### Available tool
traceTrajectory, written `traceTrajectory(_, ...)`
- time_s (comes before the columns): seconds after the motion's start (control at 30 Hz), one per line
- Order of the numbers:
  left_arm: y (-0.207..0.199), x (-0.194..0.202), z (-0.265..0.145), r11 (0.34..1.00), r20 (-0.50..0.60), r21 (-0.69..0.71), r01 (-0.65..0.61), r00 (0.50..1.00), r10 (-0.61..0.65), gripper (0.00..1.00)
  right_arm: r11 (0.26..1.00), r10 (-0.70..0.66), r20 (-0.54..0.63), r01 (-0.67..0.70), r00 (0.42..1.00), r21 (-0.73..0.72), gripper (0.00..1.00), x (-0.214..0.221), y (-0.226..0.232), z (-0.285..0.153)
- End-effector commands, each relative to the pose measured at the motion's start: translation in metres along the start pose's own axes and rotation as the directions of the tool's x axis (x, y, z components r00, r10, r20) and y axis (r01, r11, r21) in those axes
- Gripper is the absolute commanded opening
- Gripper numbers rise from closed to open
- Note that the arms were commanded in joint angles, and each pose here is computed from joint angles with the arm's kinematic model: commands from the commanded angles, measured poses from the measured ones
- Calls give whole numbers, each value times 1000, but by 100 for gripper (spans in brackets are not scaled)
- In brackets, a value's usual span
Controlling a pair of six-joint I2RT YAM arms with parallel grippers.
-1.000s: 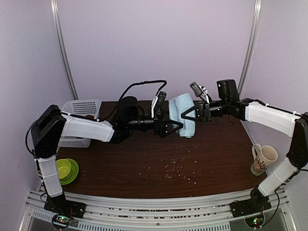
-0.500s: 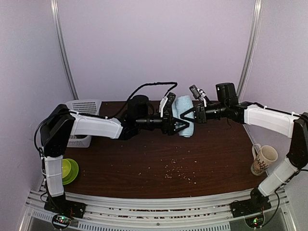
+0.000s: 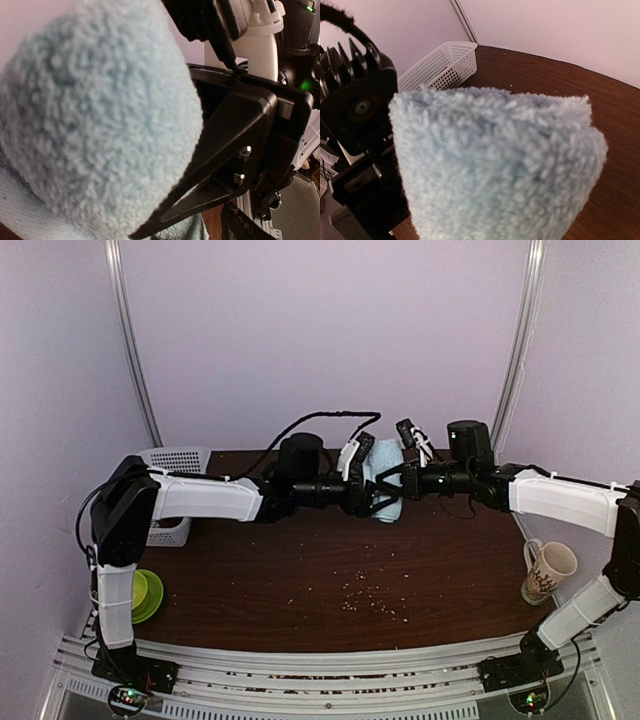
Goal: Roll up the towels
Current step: Pass from the right arm to the left
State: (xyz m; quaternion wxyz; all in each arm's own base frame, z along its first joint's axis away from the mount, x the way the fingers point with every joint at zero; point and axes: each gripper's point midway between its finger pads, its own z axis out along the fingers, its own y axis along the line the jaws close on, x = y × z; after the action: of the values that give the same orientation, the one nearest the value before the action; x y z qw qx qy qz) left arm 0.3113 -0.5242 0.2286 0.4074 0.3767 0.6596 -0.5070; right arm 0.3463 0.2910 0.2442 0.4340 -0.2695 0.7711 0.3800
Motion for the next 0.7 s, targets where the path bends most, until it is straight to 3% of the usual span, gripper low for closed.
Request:
traceTrajectory(0.0,-15,19,24,1000,-35,1,-9,999,9,75,997,45,94,-39,995,-66,0,-26,23,11)
traceTrajectory(0.23,-14,29,30,1000,-73,-13,-27,997,26,75,994,64,69,-58,996,-95,0,-24,25,17)
traceTrajectory(0.43,0,23,26,994,-63,-105,-30,998,23,52,999,39,96,-36,995,-33,0,-28,19,10)
traceTrajectory(0.67,2,18,18,990,-40,-141,-22,999,17,44,999,29,114,-31,993,12,0,-28,11,9)
